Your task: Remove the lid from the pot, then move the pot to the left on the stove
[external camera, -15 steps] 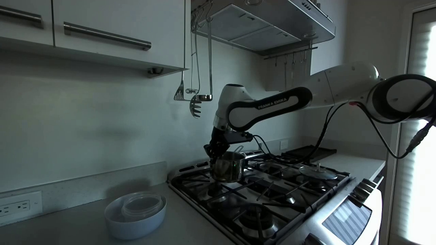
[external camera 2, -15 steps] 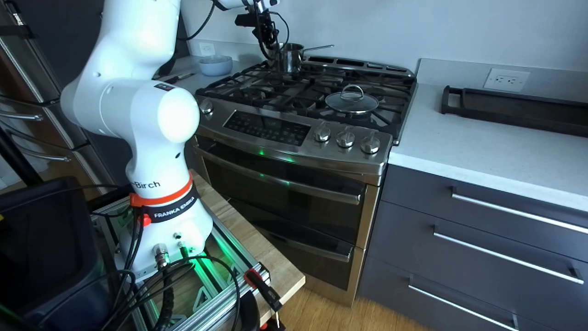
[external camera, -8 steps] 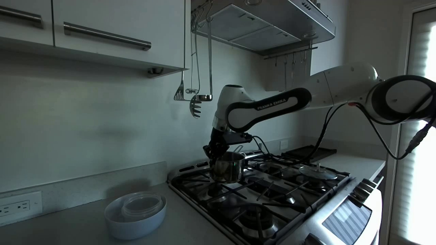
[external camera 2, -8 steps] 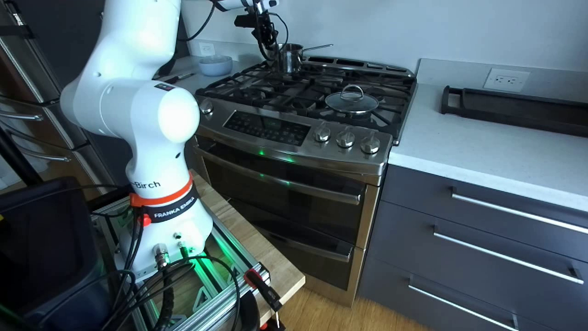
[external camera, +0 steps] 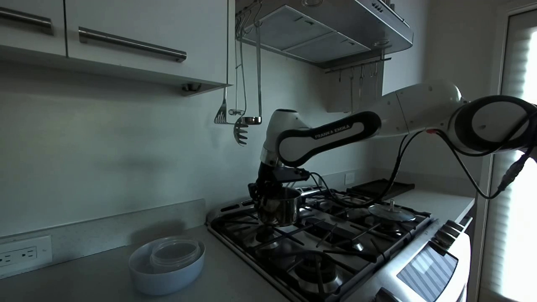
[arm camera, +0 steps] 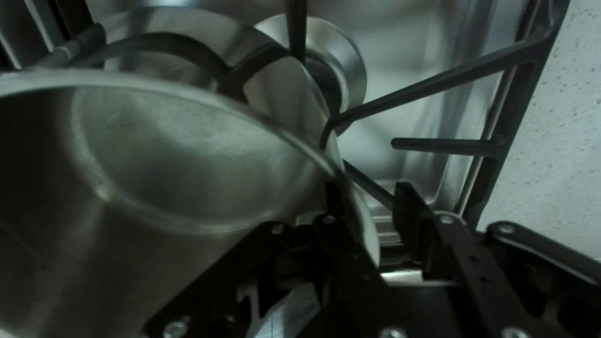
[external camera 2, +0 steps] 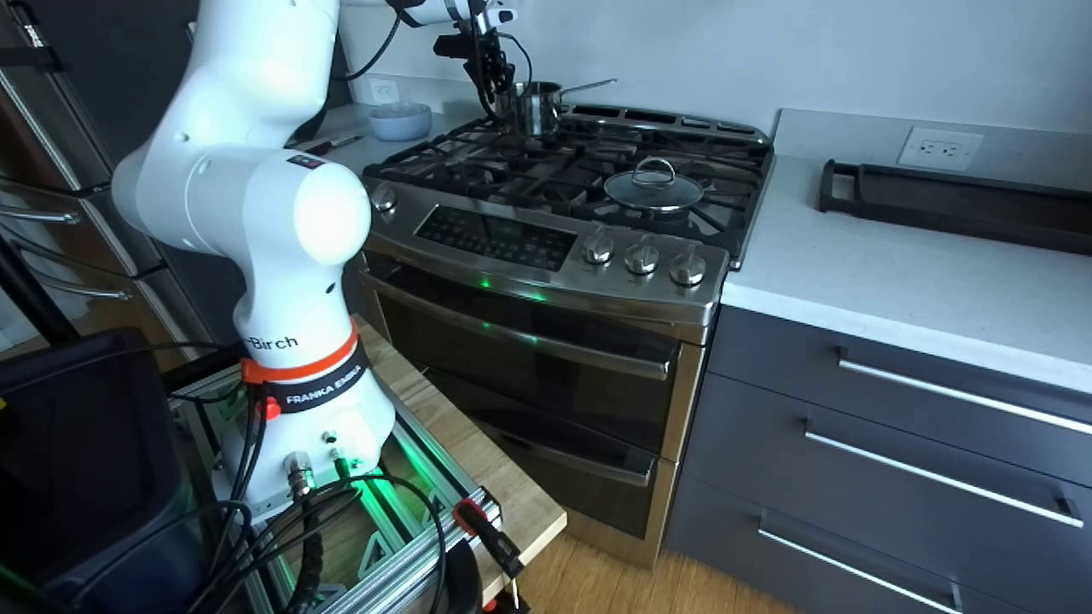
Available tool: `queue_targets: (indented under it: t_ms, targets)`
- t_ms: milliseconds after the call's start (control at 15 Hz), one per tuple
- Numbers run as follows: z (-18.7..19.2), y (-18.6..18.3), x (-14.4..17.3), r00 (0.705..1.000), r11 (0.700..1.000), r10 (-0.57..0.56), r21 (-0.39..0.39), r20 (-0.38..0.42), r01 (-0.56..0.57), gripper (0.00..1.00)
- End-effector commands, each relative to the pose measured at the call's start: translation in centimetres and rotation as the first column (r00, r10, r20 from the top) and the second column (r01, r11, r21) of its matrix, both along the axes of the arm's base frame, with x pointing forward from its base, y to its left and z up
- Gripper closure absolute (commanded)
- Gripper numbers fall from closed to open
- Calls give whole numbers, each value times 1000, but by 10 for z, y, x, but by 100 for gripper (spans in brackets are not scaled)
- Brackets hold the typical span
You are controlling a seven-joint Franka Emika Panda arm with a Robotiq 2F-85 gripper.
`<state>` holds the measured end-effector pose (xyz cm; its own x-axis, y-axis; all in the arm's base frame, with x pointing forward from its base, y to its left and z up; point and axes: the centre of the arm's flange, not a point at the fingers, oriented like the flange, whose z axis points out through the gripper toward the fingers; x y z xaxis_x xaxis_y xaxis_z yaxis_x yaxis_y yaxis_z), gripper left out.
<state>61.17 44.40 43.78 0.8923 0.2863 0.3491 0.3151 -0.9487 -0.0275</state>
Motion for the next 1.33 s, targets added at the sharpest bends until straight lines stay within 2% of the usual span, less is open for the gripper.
queue_targets:
  t_ms: [0,333,600,933,1000,1067,1200,1267]
  targets:
    - [2,1,-1,1000,1000,-19,11,-13,19,34]
    - [19,-6,-3,1000,1000,-2,12,29,1,0]
    - [40,-14,-7,995,999,44,-3,86,-44,0]
    - [53,-31,-9,994,998,53,-46,96,-49,0]
    - [52,-34,-9,995,998,51,-43,91,-47,1]
    - [50,-37,-9,995,998,49,-45,87,-45,6]
    - [46,-43,-10,996,998,42,-44,77,-39,30]
    - [42,-46,-10,997,998,40,-43,70,-37,37]
